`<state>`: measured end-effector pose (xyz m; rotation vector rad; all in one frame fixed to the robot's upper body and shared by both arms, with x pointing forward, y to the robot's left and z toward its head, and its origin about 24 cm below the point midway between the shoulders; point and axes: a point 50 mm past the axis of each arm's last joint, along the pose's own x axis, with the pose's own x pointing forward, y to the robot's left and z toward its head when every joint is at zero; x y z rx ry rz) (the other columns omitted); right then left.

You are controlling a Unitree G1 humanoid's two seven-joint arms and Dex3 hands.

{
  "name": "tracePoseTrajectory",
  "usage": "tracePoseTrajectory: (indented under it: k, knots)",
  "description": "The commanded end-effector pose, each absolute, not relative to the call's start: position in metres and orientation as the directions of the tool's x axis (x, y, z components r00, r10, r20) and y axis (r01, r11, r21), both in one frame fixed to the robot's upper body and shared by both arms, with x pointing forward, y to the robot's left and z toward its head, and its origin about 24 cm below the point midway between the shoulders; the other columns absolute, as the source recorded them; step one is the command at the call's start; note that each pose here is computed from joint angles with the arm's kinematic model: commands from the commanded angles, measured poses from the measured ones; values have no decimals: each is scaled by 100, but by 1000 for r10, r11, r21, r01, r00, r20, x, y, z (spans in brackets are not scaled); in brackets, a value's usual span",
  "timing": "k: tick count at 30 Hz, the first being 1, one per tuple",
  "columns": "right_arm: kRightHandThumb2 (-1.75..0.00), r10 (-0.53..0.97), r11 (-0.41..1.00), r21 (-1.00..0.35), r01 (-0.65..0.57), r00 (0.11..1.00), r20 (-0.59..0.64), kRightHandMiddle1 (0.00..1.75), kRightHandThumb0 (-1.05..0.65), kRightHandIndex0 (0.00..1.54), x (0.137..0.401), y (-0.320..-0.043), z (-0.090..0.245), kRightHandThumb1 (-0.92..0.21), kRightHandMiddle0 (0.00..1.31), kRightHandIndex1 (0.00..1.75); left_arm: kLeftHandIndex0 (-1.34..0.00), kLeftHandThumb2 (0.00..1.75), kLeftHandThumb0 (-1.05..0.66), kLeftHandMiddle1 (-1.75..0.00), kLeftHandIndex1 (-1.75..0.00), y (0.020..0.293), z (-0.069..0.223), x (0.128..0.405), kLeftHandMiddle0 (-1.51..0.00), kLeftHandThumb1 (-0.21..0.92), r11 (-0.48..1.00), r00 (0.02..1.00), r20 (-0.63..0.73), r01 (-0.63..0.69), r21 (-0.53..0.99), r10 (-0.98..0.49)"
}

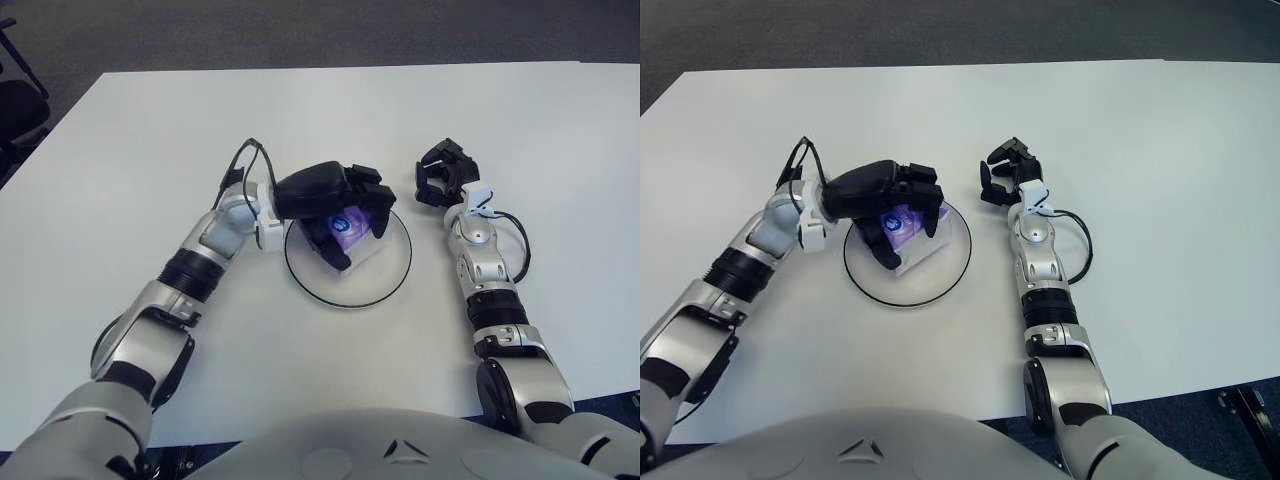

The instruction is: Put the tissue paper into the plate.

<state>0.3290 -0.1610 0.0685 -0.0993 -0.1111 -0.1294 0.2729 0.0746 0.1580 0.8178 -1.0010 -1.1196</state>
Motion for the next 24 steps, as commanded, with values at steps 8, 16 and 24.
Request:
tracePoseTrajectory:
  k: [8, 16, 24]
  knots:
    - [-122, -181, 980, -98, 174, 982, -60, 175, -46, 118, 308, -168, 22, -40, 55, 175, 0, 58, -104, -82, -96, 77, 165, 274, -3, 92, 184, 105, 158, 333, 925, -982]
    - [-128, -188, 981, -61, 185, 980, -67, 175, -47, 118, 309, -167, 21, -34, 59, 175, 0, 72, -105, -55, -60, 77, 166, 274, 0, 92, 182, 90, 162, 307, 934, -983]
    - [-130, -193, 980, -64, 188, 979, -67, 175, -48, 111, 309, -166, 23, -32, 60, 175, 0, 72, -105, -38, -33, 78, 166, 275, 0, 92, 158, 79, 140, 305, 939, -987]
